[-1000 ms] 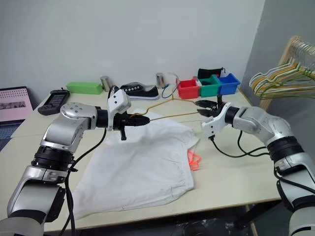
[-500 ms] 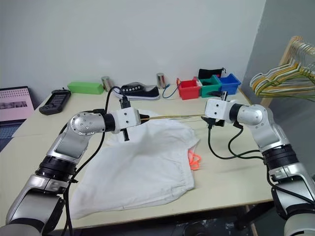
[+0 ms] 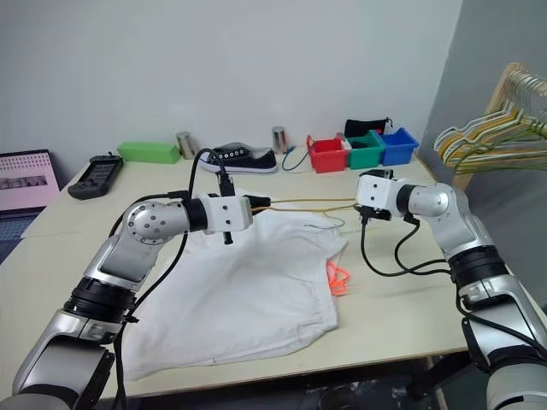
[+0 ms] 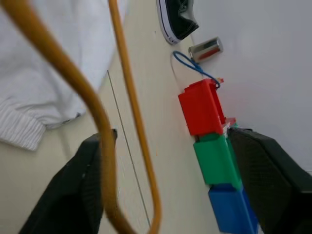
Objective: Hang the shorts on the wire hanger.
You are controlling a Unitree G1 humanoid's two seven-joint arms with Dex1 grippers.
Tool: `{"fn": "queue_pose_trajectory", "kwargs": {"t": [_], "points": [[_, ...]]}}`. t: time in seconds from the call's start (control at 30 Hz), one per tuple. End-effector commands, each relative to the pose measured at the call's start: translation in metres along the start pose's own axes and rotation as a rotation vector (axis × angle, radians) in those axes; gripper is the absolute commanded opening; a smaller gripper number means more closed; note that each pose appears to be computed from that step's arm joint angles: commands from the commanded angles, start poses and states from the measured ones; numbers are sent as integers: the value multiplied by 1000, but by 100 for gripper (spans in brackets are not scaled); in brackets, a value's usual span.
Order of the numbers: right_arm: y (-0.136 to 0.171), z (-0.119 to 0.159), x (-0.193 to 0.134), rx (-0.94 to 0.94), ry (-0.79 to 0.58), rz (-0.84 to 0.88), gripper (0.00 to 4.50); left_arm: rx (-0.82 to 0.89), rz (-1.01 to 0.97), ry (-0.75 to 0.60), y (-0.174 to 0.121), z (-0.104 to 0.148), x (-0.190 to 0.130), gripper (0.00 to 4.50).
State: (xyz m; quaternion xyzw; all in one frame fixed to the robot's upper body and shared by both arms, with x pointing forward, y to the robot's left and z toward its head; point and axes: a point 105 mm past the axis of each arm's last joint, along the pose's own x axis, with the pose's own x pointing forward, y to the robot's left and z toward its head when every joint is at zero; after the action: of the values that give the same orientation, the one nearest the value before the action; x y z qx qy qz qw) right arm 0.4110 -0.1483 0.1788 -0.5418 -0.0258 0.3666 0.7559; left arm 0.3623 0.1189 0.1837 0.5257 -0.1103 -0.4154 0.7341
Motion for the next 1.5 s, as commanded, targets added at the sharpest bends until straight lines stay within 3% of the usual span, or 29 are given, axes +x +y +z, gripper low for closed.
{"fn": "queue_pose_trajectory", "kwargs": {"t": [0.03, 0.43, 0.67, 0.87, 1.13, 1.27, 1.4, 1.5], "points": [[-14, 10, -5, -69, -31, -39, 259, 49, 39, -15, 12, 8, -5, 0], [-9, 2, 0, -206, 9, -21, 12, 70, 51, -19, 18, 9, -4, 0], [-11, -2, 1, -200, 23, -36, 3, 74, 50, -21, 19, 9, -4, 0], [-3, -4, 0, -118, 20, 13, 0, 43, 74, -30, 23, 8, -10, 131], [11, -19, -8, 42, 57, 107, 0, 3, 66, -131, 26, 27, -22, 290], [30, -49, -30, 404, 131, 240, 0, -141, 88, -189, 23, 37, -32, 370], [54, -61, -68, 726, 185, 419, 0, -321, 91, -199, 3, 36, -43, 445], [82, -58, -105, 980, 226, 595, 0, -498, 89, -204, -21, 36, -49, 445]]}}
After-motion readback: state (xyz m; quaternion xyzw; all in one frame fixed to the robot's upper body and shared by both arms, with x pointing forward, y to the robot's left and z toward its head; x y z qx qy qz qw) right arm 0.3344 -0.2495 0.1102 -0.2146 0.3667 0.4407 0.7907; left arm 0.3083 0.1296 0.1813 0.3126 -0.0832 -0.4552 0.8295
